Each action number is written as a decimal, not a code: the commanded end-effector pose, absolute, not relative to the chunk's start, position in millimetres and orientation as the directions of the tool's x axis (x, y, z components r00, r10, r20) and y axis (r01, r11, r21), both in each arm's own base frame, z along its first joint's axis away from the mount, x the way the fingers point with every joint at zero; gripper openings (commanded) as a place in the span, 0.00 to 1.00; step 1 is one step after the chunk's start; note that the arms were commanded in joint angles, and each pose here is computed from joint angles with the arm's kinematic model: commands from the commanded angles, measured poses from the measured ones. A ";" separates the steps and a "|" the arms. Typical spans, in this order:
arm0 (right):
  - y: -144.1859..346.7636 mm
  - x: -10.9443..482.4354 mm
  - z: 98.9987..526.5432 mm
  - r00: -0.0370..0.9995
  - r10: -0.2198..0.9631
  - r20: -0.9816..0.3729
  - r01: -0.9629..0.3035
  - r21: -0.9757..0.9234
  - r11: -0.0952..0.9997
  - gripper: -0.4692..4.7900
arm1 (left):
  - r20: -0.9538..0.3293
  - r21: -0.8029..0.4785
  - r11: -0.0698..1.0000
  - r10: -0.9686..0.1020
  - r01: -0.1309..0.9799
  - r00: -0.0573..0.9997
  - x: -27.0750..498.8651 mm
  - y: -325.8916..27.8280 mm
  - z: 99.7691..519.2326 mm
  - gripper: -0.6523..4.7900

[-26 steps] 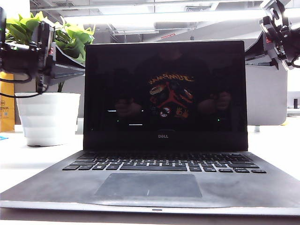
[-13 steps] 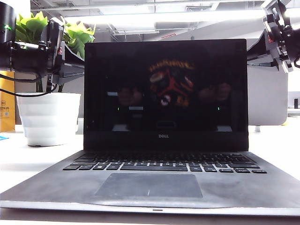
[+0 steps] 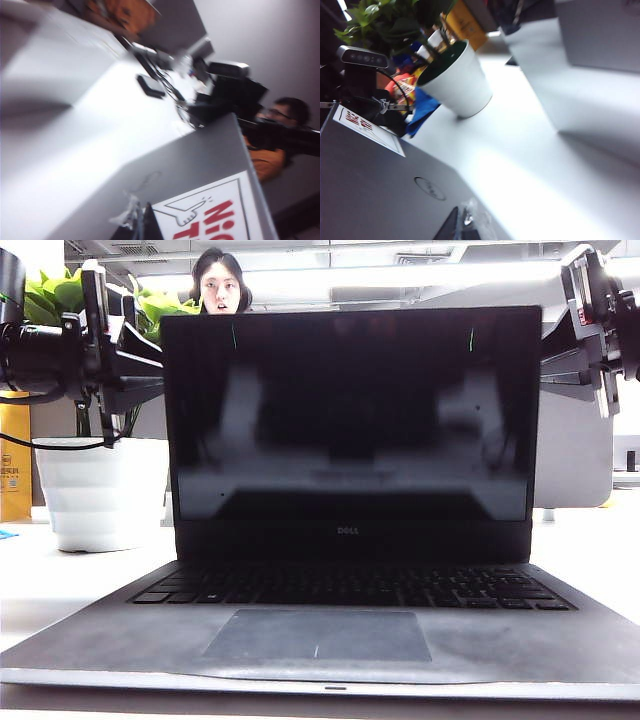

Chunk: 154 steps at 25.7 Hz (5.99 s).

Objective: Close the laptop lid.

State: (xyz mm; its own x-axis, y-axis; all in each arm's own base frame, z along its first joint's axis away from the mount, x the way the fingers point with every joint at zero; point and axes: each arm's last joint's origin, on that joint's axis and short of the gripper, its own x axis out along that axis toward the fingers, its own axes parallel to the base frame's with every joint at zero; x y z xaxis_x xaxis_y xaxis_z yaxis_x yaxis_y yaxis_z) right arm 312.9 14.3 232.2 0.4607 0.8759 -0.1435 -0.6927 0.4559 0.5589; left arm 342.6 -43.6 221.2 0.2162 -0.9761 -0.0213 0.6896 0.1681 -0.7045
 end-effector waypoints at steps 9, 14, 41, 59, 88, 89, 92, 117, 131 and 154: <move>18.5 302.7 219.6 0.330 0.927 -0.179 -0.592 0.725 0.351 0.09 | -0.035 -0.869 0.050 -0.999 0.492 0.040 333.1 -50.5 204.9 0.11; 19.0 299.0 214.2 0.310 0.929 -0.201 -0.534 0.772 0.345 0.09 | -0.050 -0.915 0.050 -0.999 0.400 0.010 327.6 -56.9 194.9 0.11; 43.7 242.1 145.7 0.135 0.816 -0.563 -0.240 0.780 0.578 0.09 | -0.611 -0.761 0.599 -0.791 0.248 0.035 276.8 -49.0 138.1 0.11; 41.0 277.8 308.8 0.651 0.667 -0.362 -0.468 0.500 0.728 0.09 | -0.480 -0.184 0.900 -0.433 0.395 0.763 254.6 -34.6 329.3 0.11; 21.6 222.7 381.3 0.972 0.188 -0.139 -0.146 0.267 0.953 0.09 | 0.121 0.076 0.986 -0.159 0.150 0.980 81.0 -9.5 428.1 0.11; 21.6 222.7 381.4 0.972 0.188 -0.139 -0.146 0.267 0.953 0.09 | 0.121 0.077 0.986 -0.159 0.150 0.980 81.0 -9.5 428.1 0.11; 21.6 222.7 381.3 0.972 0.188 -0.139 -0.146 0.267 0.953 0.09 | 0.113 0.137 0.982 -0.148 0.133 0.982 80.9 -9.2 427.4 0.11; 21.6 222.7 381.3 0.972 0.188 -0.139 -0.146 0.267 0.953 0.09 | 0.101 0.228 0.963 -0.172 0.145 0.980 56.0 -7.5 290.6 0.11; 21.6 222.7 380.5 0.971 0.187 -0.147 -0.143 0.267 0.953 0.09 | -0.004 0.086 0.987 -0.138 0.138 0.990 86.3 -6.8 198.6 0.11; 21.6 223.0 378.5 0.969 0.187 -0.164 -0.138 0.268 0.953 0.09 | 0.077 0.004 0.998 -0.059 0.059 0.995 97.1 -1.3 173.1 0.11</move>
